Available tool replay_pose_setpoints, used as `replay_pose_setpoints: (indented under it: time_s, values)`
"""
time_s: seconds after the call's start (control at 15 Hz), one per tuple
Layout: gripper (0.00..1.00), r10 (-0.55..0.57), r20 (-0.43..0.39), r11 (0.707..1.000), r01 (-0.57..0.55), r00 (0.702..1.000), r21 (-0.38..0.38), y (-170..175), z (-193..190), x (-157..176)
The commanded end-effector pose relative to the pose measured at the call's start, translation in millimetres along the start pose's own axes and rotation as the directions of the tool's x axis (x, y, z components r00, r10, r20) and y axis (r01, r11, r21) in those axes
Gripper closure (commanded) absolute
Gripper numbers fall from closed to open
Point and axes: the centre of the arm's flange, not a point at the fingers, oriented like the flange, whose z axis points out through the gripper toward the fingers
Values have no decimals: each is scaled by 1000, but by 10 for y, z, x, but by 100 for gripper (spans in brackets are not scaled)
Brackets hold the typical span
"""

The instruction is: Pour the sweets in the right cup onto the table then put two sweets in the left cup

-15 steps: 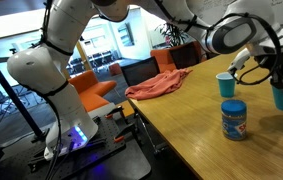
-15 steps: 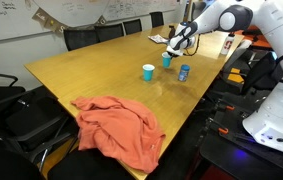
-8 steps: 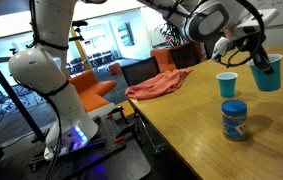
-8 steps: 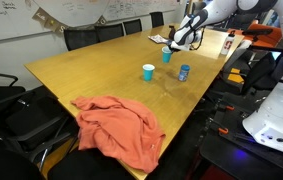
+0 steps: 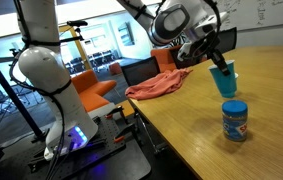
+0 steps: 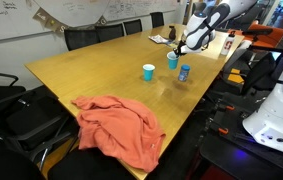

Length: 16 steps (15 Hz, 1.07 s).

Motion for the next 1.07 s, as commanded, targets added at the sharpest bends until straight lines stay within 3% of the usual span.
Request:
replay_pose_setpoints:
  time_s: [0.0,0.27,0.67,0.8,0.87,1.0]
  values:
    - [99,-77,-51,997,75,996,-30,-31,-395,-687]
    - [99,-169,-110,984,160,980,-83,-255,-321,-1154]
    - [99,-212,-192,965,174,958,-194,-731,-186,-1506]
    - [99,-182,-220,969,137,958,-205,-808,-154,-1572]
    - [97,-182,-180,974,151,967,-171,-824,-165,-1418]
    - [97,-182,-201,970,142,963,-198,-890,-125,-1522]
